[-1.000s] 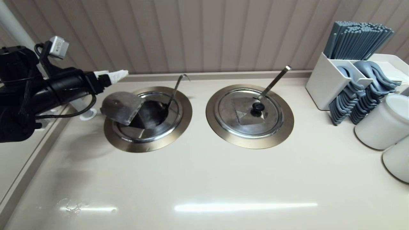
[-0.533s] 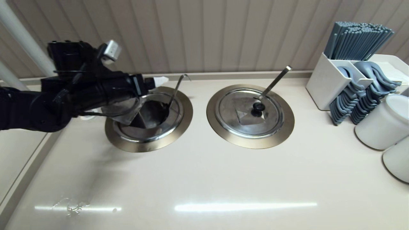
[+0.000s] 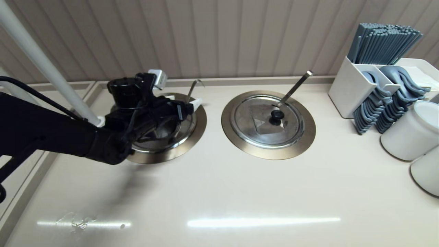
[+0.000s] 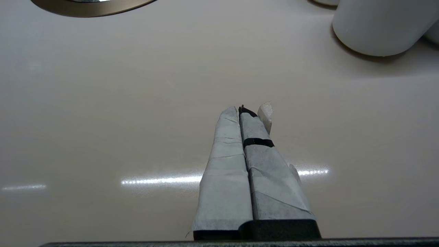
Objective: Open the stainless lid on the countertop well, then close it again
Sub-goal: Stir with a spoon
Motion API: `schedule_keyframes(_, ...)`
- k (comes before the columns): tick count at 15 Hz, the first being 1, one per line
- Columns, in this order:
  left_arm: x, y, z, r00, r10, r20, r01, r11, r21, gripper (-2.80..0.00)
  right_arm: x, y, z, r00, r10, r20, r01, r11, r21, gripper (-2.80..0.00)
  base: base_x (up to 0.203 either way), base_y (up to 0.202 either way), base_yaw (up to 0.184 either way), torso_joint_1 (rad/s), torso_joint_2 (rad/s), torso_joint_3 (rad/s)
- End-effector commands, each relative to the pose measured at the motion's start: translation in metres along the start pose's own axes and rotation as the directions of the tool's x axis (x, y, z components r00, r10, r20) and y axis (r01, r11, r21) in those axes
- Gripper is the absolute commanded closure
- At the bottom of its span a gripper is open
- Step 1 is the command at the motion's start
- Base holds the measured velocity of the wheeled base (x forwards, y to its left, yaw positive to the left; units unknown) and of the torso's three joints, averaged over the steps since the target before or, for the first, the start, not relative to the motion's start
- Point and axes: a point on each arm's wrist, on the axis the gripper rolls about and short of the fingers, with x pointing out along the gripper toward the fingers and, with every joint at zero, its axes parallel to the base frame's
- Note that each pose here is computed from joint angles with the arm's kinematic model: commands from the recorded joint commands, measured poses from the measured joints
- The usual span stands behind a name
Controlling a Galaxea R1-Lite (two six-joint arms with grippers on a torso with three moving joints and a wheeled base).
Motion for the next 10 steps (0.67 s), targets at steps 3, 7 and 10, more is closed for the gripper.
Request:
schedule_keyframes(3, 0.032, -0.001, -0.044, 0.998, 0.061, -0.032, -0.061, 0.998, 0.006, -2.8, 0.0, 0.0, 0.0, 1.0, 0.001, 0.0, -0.001, 1.0, 0.001, 0.0, 0.0, 0.0, 0.0, 0.0, 0.0, 0.0)
schedule_keyframes(7, 0.054, -0.002, -0.057, 0.986, 0.125, 0.11, -0.13, 0.991, 0.036, -2.8, 0.0, 0.0, 0.0, 1.0, 0.0, 0.0, 0.0, 1.0, 0.001, 0.0, 0.0, 0.0, 0.0, 0.0, 0.0, 0.0)
schedule_keyframes(10, 0.057, -0.001, -0.051, 0.982, 0.13, 0.137, -0.135, 0.99, 0.033, 0.0, 0.0, 0.0, 0.0, 1.0, 0.0, 0.0, 0.0, 1.0, 0.001, 0.0, 0.0, 0.0, 0.0, 0.0, 0.0, 0.0)
